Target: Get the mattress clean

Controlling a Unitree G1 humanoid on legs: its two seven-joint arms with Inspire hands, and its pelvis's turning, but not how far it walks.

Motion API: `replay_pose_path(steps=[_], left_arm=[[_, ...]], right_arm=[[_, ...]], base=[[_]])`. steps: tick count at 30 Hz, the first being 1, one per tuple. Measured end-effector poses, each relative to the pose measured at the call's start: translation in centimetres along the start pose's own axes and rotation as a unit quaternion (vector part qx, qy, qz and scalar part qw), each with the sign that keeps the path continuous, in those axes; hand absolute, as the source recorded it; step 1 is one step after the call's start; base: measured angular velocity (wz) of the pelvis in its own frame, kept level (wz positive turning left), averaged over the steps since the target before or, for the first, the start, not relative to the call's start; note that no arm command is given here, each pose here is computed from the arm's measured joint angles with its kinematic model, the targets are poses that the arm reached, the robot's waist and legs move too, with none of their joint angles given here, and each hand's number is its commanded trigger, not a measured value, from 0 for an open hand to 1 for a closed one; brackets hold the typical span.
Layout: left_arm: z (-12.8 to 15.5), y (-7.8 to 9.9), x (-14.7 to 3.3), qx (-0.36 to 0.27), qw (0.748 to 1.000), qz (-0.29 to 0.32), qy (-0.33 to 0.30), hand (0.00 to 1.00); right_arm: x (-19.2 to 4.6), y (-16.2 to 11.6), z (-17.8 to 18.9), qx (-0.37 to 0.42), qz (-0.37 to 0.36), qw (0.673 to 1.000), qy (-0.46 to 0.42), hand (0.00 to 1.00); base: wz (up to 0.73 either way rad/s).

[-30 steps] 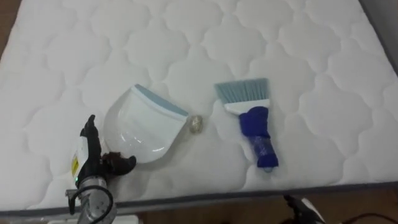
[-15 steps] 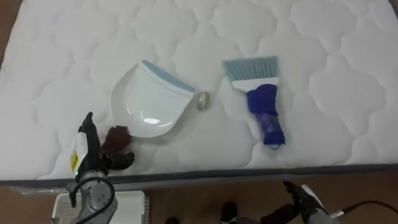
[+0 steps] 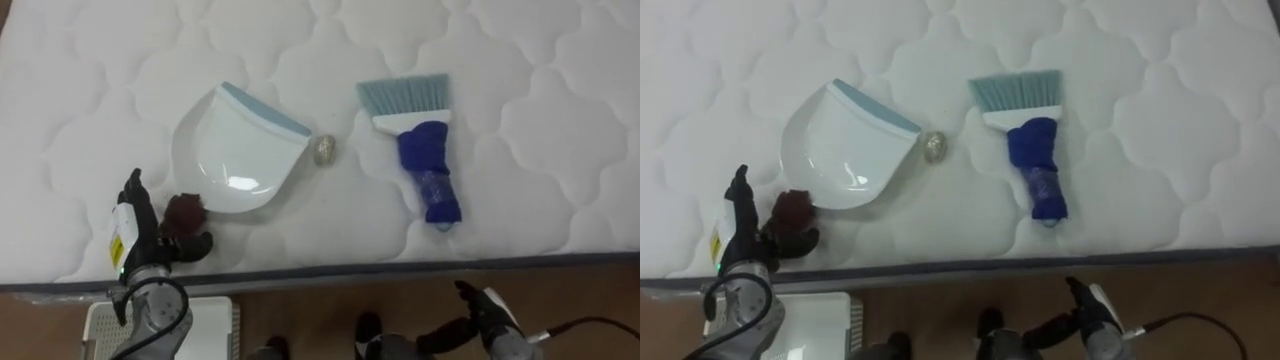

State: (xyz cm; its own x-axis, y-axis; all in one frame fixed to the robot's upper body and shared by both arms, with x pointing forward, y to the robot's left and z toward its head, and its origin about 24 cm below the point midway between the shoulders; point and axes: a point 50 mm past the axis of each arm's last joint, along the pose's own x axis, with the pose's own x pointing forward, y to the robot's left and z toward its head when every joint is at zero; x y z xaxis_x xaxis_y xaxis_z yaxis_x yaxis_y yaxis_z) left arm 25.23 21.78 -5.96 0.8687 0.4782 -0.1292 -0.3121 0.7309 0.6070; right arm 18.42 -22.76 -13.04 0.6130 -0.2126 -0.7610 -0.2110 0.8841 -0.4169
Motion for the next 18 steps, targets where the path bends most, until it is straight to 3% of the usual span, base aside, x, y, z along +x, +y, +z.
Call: replay_pose_path(steps=[9,18], left_arm=[[0.4,0.2,0.6,0.007,1.0,0.003,0.002,0.0],[-1.1,0.1,0.5,0.022,0.998,-0.026,0.046,0.0]], right_arm=[[0.1,0.0,0.2,-0.003,0.001,1.0,0.0,0.0],[0.2,0.1,0.9,-0.019,0.005,1.0,-0.012,0.0]], base=[[0.0],[-0.03]])
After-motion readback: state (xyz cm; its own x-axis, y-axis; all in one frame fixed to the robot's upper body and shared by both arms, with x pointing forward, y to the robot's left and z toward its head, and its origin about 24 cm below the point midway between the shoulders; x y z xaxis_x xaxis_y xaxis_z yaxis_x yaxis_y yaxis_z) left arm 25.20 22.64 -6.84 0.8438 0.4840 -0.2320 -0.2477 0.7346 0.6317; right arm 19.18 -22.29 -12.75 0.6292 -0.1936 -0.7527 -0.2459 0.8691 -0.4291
